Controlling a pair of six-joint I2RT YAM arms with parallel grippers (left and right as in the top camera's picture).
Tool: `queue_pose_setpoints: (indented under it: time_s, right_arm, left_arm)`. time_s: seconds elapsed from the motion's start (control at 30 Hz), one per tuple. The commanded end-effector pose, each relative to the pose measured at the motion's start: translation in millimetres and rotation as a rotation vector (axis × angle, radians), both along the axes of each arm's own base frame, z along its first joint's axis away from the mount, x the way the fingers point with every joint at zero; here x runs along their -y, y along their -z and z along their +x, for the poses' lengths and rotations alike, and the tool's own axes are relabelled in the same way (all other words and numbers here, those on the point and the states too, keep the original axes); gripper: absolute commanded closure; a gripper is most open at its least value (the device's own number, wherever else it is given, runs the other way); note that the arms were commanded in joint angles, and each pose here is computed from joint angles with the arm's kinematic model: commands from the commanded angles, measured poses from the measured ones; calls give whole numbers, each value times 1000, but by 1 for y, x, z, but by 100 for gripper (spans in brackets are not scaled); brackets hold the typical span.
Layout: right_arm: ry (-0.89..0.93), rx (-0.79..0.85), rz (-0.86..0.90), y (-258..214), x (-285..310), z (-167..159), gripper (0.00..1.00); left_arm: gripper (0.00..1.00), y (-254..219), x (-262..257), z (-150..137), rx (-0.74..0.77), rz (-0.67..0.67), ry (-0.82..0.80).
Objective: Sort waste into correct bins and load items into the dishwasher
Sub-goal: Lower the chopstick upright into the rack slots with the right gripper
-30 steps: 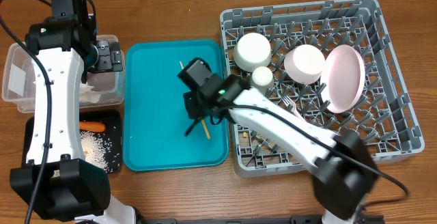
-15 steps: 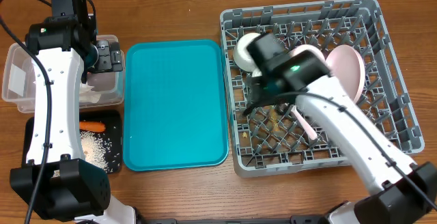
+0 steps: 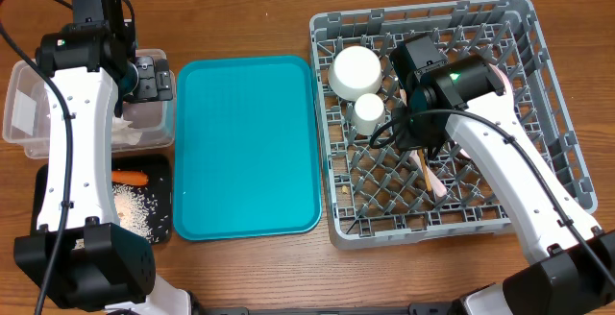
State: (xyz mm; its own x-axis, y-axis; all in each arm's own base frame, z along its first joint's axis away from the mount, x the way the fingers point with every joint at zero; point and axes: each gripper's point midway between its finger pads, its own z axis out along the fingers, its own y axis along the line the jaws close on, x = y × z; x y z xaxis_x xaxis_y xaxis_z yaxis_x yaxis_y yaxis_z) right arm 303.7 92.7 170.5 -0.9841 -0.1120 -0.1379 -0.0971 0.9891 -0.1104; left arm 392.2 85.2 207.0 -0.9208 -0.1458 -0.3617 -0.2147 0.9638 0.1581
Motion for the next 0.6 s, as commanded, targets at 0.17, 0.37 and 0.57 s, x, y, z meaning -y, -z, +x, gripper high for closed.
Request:
queue_pose_setpoints:
  time_s: [0.17, 0.37, 0.57]
  right_arm:
    - [-1, -73, -59, 26, 15, -21, 96]
    - [3, -87, -63, 41, 16, -24, 96]
    - [2, -72, -58, 48, 15, -21, 96]
  left_arm:
    - [0, -15, -5, 2, 36, 26, 10]
    - [0, -15, -5, 2, 36, 26, 10]
    - [0, -15, -5, 2, 35, 26, 10]
